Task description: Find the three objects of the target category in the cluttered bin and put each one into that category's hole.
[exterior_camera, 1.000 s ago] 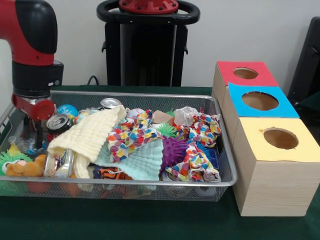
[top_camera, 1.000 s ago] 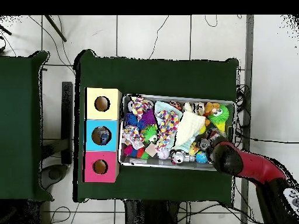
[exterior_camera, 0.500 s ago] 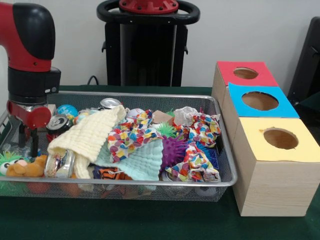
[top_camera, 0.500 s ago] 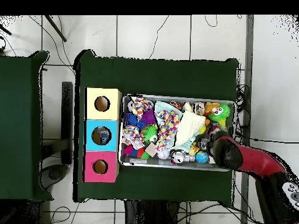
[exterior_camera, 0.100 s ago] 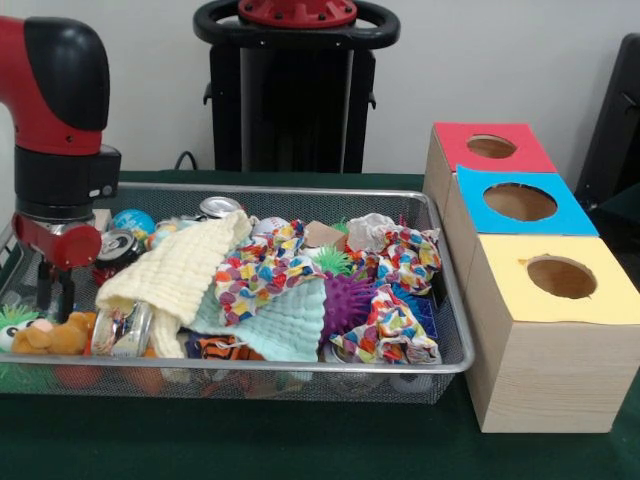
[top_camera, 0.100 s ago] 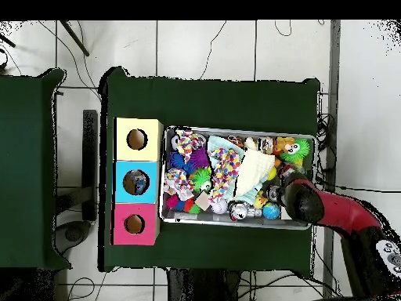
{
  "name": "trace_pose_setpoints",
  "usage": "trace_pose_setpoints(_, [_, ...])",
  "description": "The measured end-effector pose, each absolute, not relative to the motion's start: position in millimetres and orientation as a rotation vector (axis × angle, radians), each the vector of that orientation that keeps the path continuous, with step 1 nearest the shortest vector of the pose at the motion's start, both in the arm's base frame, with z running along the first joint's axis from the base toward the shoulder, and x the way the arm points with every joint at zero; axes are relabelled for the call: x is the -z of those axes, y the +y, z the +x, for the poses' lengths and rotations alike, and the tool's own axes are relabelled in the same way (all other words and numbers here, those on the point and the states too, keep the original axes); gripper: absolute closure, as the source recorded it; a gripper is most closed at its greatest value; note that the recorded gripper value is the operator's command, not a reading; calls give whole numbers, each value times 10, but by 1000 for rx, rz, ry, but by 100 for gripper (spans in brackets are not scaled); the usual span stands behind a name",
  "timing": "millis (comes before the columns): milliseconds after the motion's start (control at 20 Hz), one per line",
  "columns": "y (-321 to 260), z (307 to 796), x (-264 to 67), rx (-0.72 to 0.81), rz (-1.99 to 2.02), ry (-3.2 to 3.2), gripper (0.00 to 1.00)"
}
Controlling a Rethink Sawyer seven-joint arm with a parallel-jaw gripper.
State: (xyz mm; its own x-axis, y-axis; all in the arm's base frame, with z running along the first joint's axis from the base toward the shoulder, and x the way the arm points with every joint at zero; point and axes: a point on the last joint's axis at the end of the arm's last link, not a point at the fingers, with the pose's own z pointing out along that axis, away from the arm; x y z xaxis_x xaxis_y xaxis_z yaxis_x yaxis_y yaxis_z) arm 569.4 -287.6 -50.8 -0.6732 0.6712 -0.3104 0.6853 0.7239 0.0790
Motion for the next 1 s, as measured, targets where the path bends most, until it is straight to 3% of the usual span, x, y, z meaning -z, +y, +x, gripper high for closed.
trace_pose_setpoints(1000, [-2797,5723,369,108,1003,2631,100])
